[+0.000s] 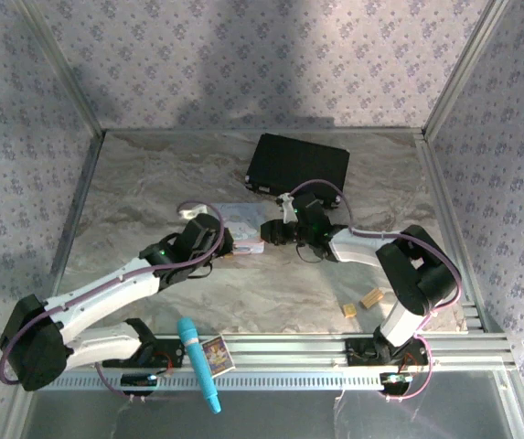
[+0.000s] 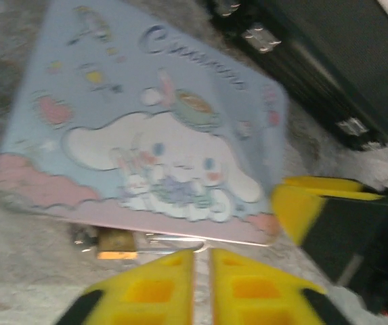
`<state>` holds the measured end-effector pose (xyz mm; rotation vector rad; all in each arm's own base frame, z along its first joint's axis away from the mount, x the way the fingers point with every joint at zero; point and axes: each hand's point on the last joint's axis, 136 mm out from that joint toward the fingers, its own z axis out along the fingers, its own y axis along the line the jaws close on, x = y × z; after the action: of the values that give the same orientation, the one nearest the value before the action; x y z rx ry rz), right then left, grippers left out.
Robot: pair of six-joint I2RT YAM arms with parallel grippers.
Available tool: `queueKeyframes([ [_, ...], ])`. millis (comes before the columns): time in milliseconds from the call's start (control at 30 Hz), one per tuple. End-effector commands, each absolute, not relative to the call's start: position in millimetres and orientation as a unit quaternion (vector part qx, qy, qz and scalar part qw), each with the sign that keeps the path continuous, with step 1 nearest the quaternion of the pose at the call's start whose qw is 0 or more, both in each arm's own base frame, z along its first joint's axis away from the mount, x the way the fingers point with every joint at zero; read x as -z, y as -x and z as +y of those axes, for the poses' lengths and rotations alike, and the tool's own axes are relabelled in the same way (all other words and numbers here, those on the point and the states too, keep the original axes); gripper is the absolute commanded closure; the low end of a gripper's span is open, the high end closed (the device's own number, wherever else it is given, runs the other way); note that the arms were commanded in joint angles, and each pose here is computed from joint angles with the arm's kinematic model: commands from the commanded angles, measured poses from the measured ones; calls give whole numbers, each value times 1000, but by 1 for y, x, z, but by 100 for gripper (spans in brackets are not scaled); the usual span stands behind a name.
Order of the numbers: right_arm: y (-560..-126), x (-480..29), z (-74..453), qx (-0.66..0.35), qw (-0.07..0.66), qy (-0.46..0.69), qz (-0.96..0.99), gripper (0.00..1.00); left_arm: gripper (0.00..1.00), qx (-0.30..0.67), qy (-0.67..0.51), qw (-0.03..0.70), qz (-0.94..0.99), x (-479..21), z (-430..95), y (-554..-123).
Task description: Unlock the padlock with the key
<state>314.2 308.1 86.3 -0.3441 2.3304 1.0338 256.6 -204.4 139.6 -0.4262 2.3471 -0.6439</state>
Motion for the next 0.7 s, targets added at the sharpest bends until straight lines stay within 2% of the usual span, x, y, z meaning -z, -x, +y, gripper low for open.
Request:
queueKeyframes([
  [0, -273, -21, 286, -332, 170, 118, 920, 71, 98, 182, 216, 278, 918, -83, -171, -237],
  [100, -274, -22, 287, -332, 172, 118, 920, 71, 100, 143, 246, 265, 921, -57, -157, -233],
  [300, -274, -25, 284, -326, 174, 119, 922, 71, 100, 154, 238, 245, 927, -28, -173, -239],
  [667, -271, -24, 282, -327, 174, 118, 922, 71, 100, 139, 211, 265, 930, -23, -194, -268],
])
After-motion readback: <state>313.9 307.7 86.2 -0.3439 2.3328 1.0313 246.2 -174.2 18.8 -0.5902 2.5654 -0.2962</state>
